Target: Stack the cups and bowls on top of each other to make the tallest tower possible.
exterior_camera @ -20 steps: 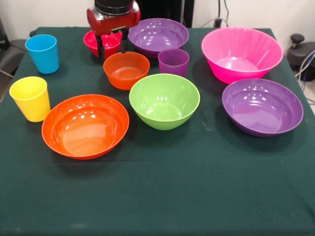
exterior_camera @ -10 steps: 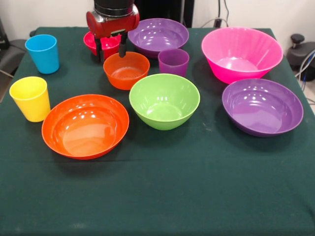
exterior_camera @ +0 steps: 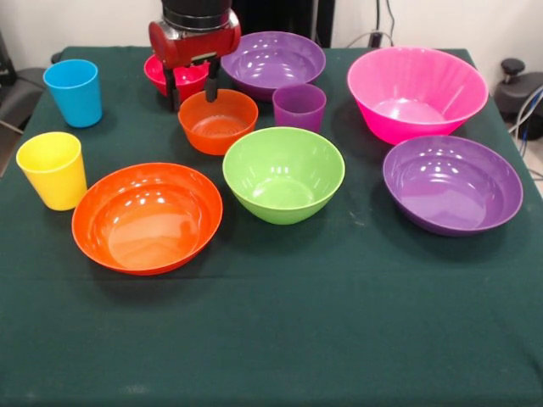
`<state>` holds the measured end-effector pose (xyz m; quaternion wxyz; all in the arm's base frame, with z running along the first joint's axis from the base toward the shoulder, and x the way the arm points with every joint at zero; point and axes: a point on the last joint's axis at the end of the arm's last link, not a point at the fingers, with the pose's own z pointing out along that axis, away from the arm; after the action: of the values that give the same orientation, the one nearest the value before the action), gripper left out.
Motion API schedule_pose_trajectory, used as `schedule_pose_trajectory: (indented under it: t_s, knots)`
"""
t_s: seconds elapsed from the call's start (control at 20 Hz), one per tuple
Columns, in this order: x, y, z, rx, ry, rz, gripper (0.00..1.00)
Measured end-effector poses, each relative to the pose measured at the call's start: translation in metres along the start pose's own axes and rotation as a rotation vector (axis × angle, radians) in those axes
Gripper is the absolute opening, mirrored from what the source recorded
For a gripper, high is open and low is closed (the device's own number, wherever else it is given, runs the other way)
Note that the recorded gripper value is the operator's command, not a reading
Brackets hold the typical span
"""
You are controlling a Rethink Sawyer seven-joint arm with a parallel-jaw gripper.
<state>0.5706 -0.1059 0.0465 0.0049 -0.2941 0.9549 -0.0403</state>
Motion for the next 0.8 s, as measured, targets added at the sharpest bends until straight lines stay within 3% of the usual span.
schedule_pose_trajectory:
  t_s: [0.8]
  knots:
    - [-0.008, 0.004, 0.011, 0.043, -0.060, -0.067, 1.00]
